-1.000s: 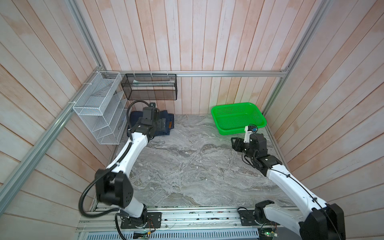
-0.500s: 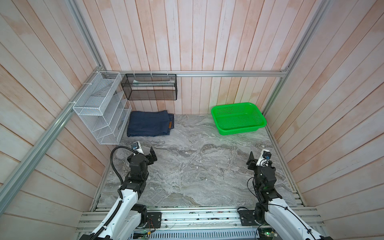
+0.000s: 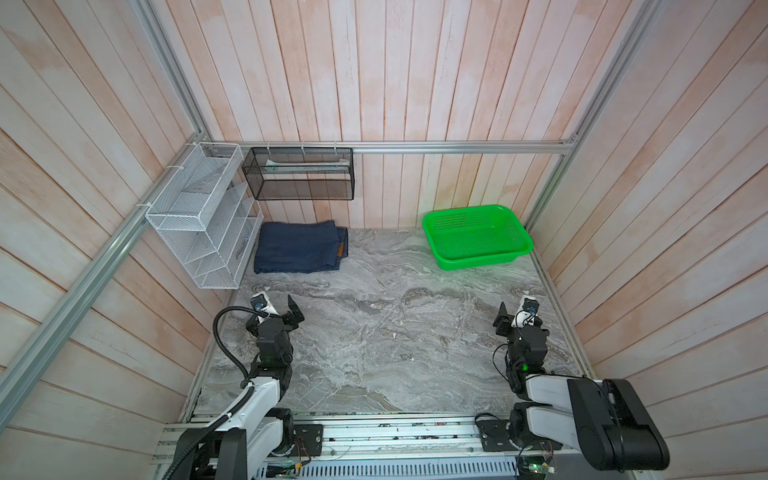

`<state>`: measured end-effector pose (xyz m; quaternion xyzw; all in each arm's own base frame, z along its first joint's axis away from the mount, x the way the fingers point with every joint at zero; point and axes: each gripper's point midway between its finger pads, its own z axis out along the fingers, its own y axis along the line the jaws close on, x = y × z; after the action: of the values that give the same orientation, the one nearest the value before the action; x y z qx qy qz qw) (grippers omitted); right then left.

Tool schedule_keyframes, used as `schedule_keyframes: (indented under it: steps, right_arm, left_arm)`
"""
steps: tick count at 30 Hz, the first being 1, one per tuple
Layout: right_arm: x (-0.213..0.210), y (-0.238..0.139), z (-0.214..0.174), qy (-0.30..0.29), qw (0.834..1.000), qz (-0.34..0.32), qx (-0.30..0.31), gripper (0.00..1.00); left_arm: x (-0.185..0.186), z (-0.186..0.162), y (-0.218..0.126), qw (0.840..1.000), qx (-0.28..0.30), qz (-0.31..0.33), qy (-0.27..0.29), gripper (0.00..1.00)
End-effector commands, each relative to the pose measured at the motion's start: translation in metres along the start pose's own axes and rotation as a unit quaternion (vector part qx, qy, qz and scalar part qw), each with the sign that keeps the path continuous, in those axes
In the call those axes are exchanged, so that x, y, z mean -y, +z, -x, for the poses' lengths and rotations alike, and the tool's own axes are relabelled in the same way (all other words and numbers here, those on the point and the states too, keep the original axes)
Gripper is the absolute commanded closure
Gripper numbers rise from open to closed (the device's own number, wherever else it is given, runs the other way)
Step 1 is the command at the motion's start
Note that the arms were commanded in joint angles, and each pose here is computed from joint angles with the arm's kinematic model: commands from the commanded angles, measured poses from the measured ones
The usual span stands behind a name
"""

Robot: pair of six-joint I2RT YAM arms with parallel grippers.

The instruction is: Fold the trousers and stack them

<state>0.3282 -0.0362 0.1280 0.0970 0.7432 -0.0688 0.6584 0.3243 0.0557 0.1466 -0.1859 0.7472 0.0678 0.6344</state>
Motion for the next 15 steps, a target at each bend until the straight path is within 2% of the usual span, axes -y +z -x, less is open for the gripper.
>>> schedule_keyframes:
  steps: [1,7,9,11,12,13,15]
  right_arm:
    - [-0.004,0.009,0.027,0.011,0.998,0.012,0.057,0.25]
    - [-0.011,0.024,0.014,0.003,0.998,0.024,0.052,0.25]
    - [-0.015,0.031,0.010,-0.003,0.999,0.032,0.032,0.25]
    - [-0.020,0.038,0.004,-0.012,0.999,0.042,0.003,0.25]
    - [-0.020,0.041,0.003,-0.011,0.999,0.043,-0.004,0.10]
    - [-0.019,0.043,0.003,-0.009,0.999,0.037,-0.004,0.02]
    - [-0.018,0.044,0.003,-0.007,0.999,0.033,-0.005,0.02]
  left_arm:
    - [-0.001,0.012,0.004,0.999,0.047,0.000,0.001,0.00]
    - [0.006,0.013,0.024,0.999,0.050,-0.005,0.018,0.00]
    - [0.013,0.009,0.031,0.999,0.044,-0.028,0.013,0.00]
    - [0.018,0.009,0.030,0.996,0.071,-0.048,0.012,0.00]
    - [0.025,0.003,0.032,0.996,0.061,-0.068,0.025,0.00]
    - [0.032,-0.004,0.035,0.995,0.039,-0.083,0.036,0.00]
    - [0.039,-0.008,0.037,0.993,0.042,-0.104,0.045,0.01]
